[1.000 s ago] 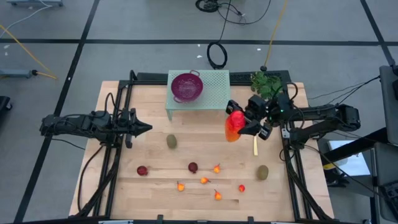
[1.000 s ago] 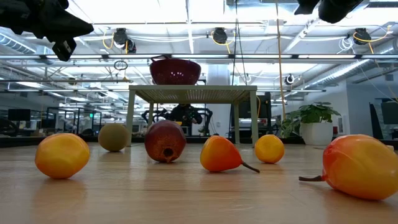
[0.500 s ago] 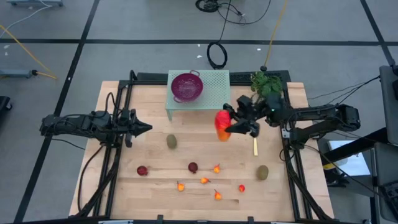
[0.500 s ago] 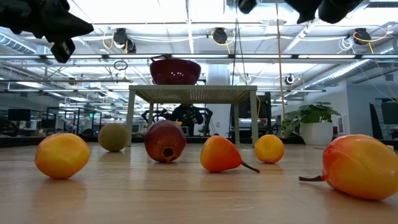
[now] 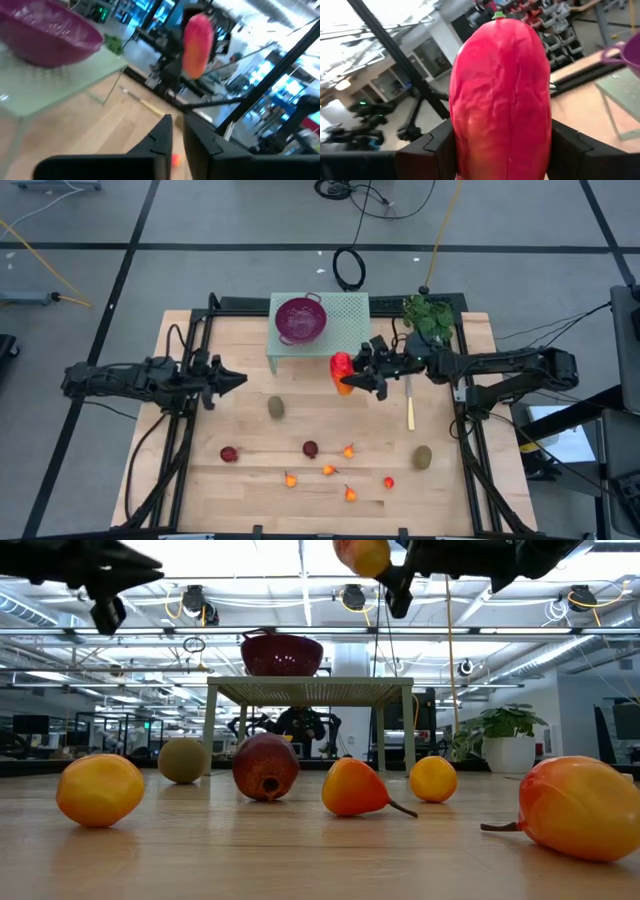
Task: Pick & Place Fruit
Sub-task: Put the mango into the violet strainer bowl on the shelf
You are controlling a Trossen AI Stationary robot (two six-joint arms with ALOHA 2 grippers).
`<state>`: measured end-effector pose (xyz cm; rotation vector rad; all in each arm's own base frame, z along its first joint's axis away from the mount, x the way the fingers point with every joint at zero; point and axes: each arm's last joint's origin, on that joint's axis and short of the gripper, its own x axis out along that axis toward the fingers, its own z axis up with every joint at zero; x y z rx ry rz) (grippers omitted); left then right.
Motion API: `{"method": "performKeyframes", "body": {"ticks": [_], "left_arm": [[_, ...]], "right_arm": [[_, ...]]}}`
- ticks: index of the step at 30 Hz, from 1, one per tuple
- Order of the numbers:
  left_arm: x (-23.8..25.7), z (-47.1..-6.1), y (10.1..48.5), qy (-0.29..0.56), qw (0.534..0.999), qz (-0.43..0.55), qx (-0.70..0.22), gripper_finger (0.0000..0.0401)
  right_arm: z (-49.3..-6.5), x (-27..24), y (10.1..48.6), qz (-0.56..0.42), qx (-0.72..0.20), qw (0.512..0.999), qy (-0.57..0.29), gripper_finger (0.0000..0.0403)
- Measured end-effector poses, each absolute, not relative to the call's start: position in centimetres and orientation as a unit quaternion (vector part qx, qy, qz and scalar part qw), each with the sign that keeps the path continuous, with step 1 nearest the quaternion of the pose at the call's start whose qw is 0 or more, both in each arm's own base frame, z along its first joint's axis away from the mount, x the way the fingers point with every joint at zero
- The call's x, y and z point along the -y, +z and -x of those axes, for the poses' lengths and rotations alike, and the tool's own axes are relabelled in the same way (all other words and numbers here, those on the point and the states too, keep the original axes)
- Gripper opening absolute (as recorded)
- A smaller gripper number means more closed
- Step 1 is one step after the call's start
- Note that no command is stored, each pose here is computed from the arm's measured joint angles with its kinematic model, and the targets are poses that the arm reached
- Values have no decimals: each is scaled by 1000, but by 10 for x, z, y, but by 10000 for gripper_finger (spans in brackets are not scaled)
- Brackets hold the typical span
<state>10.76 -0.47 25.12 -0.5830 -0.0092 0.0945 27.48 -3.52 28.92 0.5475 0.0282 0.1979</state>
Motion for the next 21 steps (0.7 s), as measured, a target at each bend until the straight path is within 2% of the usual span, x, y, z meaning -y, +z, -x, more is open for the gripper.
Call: {"method": "performKeyframes", "body": {"ticks": [12, 17, 21], "left_arm": [[8, -149, 254, 49, 947, 316, 40, 235], [9, -164, 253, 43, 945, 319, 57, 287], [10, -175, 254, 34, 941, 326, 84, 313]], "right_arm": [[-290, 38, 266, -278, -48, 957, 64, 208], [-297, 40, 261, -277, -33, 958, 68, 208], [-302, 40, 261, -276, -16, 958, 73, 208]]}}
